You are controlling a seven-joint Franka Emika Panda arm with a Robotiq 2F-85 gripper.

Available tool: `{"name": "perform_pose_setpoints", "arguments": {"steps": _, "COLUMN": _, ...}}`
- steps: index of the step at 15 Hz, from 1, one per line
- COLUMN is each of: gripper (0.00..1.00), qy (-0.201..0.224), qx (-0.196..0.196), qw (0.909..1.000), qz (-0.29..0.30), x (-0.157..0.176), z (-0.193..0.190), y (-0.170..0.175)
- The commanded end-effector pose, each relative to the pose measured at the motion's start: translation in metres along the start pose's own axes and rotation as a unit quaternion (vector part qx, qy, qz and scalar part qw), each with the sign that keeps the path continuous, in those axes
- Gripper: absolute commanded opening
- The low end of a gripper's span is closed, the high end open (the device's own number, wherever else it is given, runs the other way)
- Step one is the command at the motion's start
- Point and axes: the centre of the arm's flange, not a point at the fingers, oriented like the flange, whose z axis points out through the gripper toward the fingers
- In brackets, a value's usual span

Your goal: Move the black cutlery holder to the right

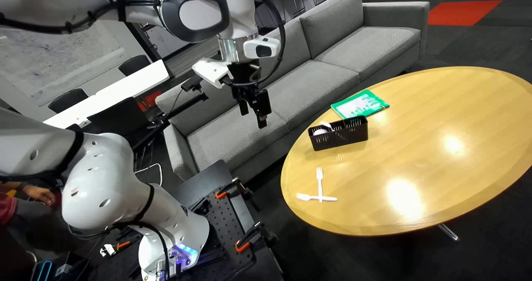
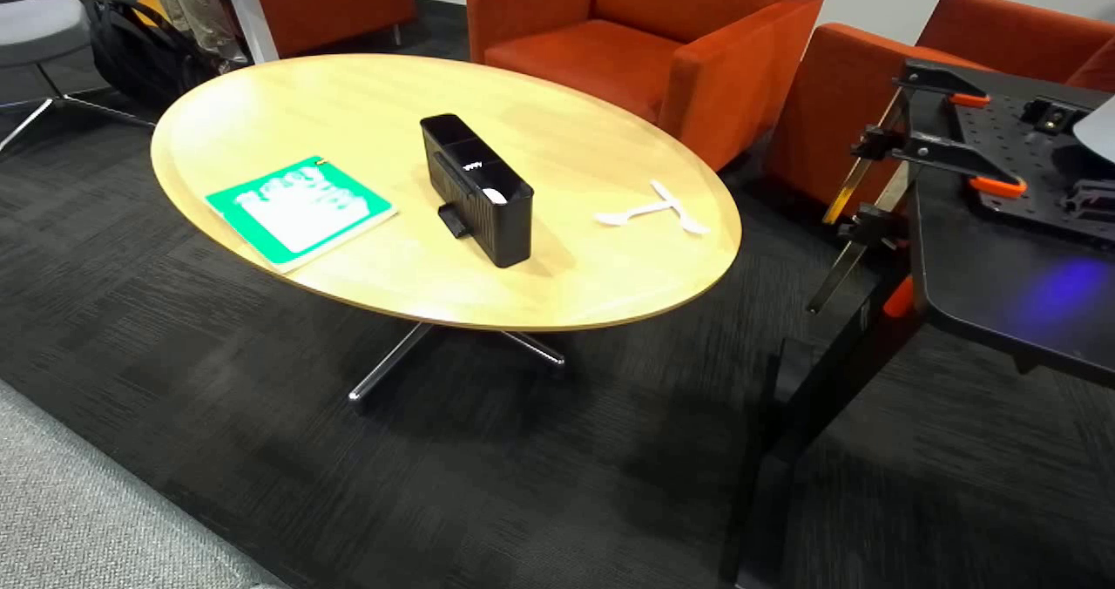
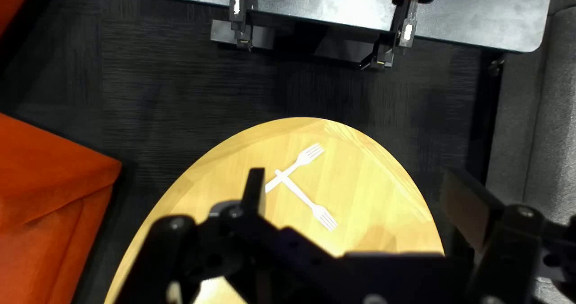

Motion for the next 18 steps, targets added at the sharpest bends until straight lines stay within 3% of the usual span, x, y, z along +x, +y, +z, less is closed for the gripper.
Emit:
{"name": "perform_pose_setpoints", "arguments": {"steps": 1, "gripper": 1.0, "qy": 0.0, "qx": 0.0, "qw": 1.0, "qz": 0.0, "x": 0.0, "z": 0.0, "y": 0.0}}
{"name": "perform_pose_setpoints", "arguments": {"steps": 5, "gripper": 1.0, "qy": 0.052, "qx": 0.074, "qw": 0.9911, "qz": 0.098, "x": 0.061, "z": 0.017, "y": -0.015}}
{"name": "perform_pose_setpoints", "arguments": {"steps": 9, "gripper": 1.0, "qy": 0.159, "qx": 0.102, "qw": 0.9661, "qz": 0.176, "x": 0.135, "z": 0.043, "y": -0.026}}
{"name": "perform_pose_setpoints", "arguments": {"steps": 13, "gripper": 1.0, "qy": 0.237, "qx": 0.079, "qw": 0.9369, "qz": 0.245, "x": 0.211, "z": 0.076, "y": -0.034}}
{"name": "perform_pose_setpoints", "arguments": {"steps": 18, "gripper": 1.0, "qy": 0.25, "qx": 0.039, "qw": 0.9171, "qz": 0.308, "x": 0.286, "z": 0.135, "y": -0.031}}
